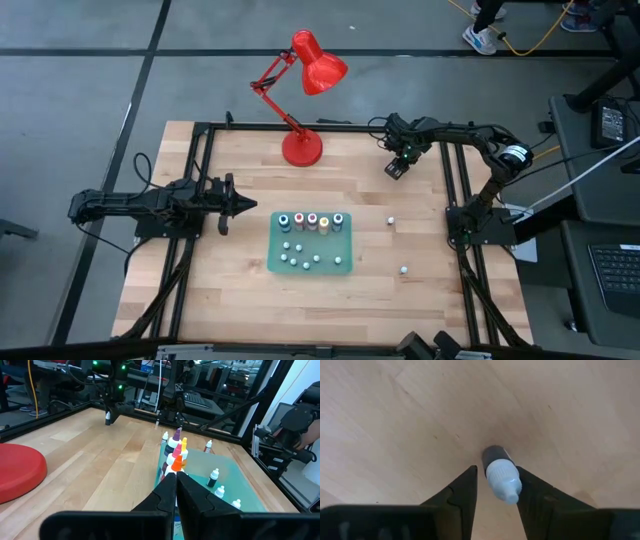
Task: Pick & Place food coloring
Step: Put the small black bottle into the green bin
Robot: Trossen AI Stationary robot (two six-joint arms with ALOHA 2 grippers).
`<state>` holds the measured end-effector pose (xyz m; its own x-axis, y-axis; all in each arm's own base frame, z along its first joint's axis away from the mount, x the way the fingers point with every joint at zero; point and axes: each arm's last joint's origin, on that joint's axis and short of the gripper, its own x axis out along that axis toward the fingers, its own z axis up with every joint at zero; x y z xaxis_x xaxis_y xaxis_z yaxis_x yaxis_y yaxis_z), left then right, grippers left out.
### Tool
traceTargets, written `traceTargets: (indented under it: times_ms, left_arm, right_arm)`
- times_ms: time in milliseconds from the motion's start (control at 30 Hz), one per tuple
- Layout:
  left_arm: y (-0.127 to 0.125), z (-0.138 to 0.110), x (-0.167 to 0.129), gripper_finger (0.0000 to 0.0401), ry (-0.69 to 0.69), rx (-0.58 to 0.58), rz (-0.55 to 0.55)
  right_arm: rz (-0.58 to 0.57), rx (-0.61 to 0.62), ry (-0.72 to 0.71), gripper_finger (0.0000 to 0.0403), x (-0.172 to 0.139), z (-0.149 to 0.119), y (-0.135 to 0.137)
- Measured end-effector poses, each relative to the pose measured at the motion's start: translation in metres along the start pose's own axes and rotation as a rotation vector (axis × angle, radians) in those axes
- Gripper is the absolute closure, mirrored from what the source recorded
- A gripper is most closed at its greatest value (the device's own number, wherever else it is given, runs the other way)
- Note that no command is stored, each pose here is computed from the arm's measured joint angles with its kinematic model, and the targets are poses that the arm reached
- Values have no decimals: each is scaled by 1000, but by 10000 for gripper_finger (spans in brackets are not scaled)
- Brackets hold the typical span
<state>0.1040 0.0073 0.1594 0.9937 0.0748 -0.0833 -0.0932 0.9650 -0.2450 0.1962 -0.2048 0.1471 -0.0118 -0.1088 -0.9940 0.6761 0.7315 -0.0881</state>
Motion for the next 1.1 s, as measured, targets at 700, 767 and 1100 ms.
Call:
traceTargets:
  times_ms: [700, 767, 1100]
  left_arm:
    - [0, 0, 0, 390, 1, 0, 0]
    - [0, 0, 0, 388, 0, 0, 0]
    - [0, 0, 0, 393, 1, 0, 0]
  right_arm:
    - [-4, -12, -47, 274, -8, 10, -1]
    - [-5, -19, -55, 274, -11, 12, -2]
    - [-1, -31, -5, 274, -10, 7, -1]
